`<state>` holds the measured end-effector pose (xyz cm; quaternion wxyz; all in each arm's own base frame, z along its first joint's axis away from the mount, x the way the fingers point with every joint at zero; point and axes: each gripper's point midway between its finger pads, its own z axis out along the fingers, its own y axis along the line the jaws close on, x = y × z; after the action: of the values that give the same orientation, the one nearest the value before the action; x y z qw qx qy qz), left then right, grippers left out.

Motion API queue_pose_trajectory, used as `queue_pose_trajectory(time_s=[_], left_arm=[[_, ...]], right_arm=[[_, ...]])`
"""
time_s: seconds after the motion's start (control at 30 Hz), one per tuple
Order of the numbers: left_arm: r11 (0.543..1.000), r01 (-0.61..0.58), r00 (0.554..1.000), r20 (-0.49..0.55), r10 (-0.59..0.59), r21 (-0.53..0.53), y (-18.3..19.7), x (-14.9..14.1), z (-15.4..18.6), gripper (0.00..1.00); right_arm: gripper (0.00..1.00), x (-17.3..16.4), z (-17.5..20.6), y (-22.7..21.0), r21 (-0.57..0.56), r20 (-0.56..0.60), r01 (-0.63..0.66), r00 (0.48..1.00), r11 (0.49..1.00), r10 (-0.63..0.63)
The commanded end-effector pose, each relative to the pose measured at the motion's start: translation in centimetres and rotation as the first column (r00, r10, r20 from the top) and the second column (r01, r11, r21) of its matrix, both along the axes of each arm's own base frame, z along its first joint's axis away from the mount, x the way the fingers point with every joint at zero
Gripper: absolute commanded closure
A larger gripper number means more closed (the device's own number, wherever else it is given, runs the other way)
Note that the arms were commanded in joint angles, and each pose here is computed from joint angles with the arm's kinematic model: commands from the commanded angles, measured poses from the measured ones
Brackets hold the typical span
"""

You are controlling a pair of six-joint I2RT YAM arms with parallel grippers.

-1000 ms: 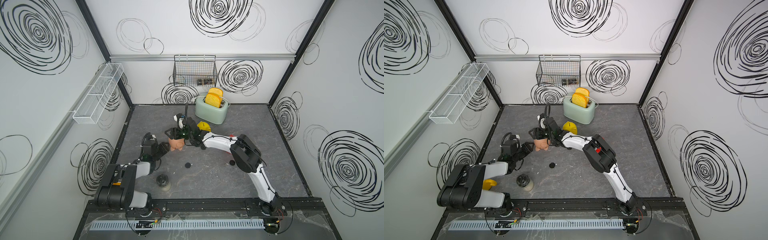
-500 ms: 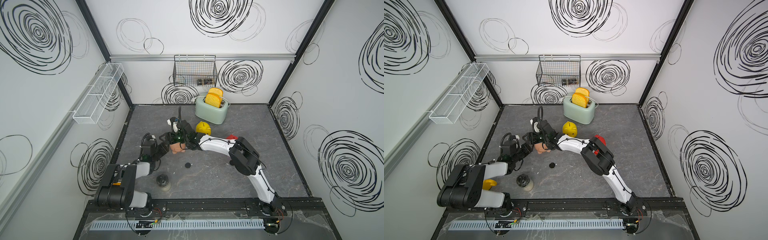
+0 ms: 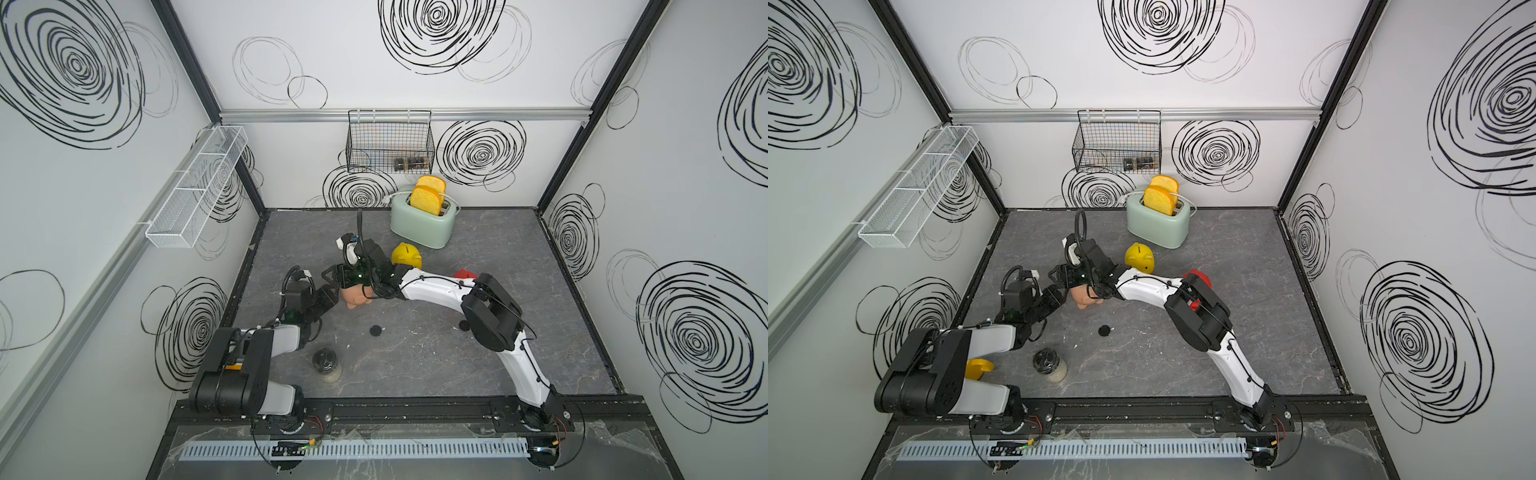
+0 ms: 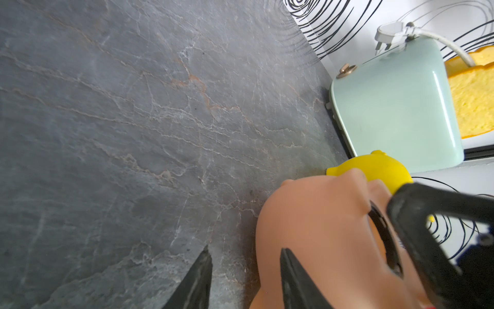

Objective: Close piggy banks
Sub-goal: Turn over the piggy bank at the center of the board.

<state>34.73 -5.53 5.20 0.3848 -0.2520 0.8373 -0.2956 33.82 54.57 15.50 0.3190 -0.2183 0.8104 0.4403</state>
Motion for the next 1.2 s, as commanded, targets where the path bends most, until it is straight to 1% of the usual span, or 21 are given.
queue_pose_trajectory(time_s=[0.0, 0.13, 0.3, 0.4, 0.53, 0.73, 0.83, 0.93, 1.07, 1.1, 1.17], left_arm=[[1.000, 0.002, 1.000, 0.027, -0.002, -0.001, 0.1, 0.3, 0.3, 0.54], [1.000, 0.004, 1.000, 0.026, -0.004, 0.000, 0.1, 0.3, 0.3, 0.54], [1.000, 0.011, 0.999, 0.051, -0.011, 0.003, 0.2, 0.4, 1.0, 0.54], [1.000, -0.003, 0.998, 0.069, 0.002, 0.007, 0.9, 0.3, 1.5, 0.53], [1.000, -0.005, 0.996, 0.091, 0.003, 0.018, 1.2, 0.2, 2.3, 0.52], [0.999, -0.013, 0.988, 0.151, 0.006, 0.044, 1.5, 0.0, 3.6, 0.48], [0.999, -0.008, 0.986, 0.169, 0.000, 0.047, 1.5, -0.2, 4.1, 0.43], [0.998, -0.015, 0.983, 0.184, 0.004, 0.054, 1.6, -0.3, 4.4, 0.37], [0.998, -0.017, 0.981, 0.195, 0.006, 0.055, 1.6, -0.4, 4.5, 0.29], [0.998, -0.018, 0.981, 0.196, 0.006, 0.055, 1.7, -0.4, 4.5, 0.25], [0.998, -0.030, 0.980, 0.196, 0.019, 0.055, 1.9, -0.5, 4.5, 0.08]], right_arm=[[0.31, -0.4, 3.8, -0.7, 0.018, 0.072, -0.002, 0.997, 1.000, 0.001], [0.29, -0.5, 5.2, -1.5, 0.000, 0.112, -0.001, 0.994, 1.000, 0.001], [0.26, -0.9, 6.5, -3.8, -0.011, 0.156, 0.026, 0.987, 1.000, -0.024], [0.24, -1.2, 6.4, -5.1, -0.035, 0.159, 0.034, 0.987, 0.999, -0.028], [0.20, -1.1, 6.0, -6.7, -0.091, 0.169, 0.078, 0.984, 0.993, -0.062], [0.15, -2.8, 3.5, -8.2, -0.138, 0.123, 0.082, 0.990, 0.987, -0.065], [0.15, -3.7, 2.2, -8.4, -0.178, 0.117, 0.075, 0.992, 0.981, -0.055], [0.12, -4.0, 0.6, -8.8, -0.229, 0.110, 0.095, 0.991, 0.969, -0.071], [0.03, -3.9, -1.4, -9.4, -0.297, 0.102, 0.130, 0.989, 0.946, -0.105], [0.02, -3.9, -1.8, -9.4, -0.306, 0.097, 0.132, 0.990, 0.943, -0.107], [0.01, -3.9, -2.6, -9.5, -0.322, 0.092, 0.135, 0.990, 0.937, -0.111]])
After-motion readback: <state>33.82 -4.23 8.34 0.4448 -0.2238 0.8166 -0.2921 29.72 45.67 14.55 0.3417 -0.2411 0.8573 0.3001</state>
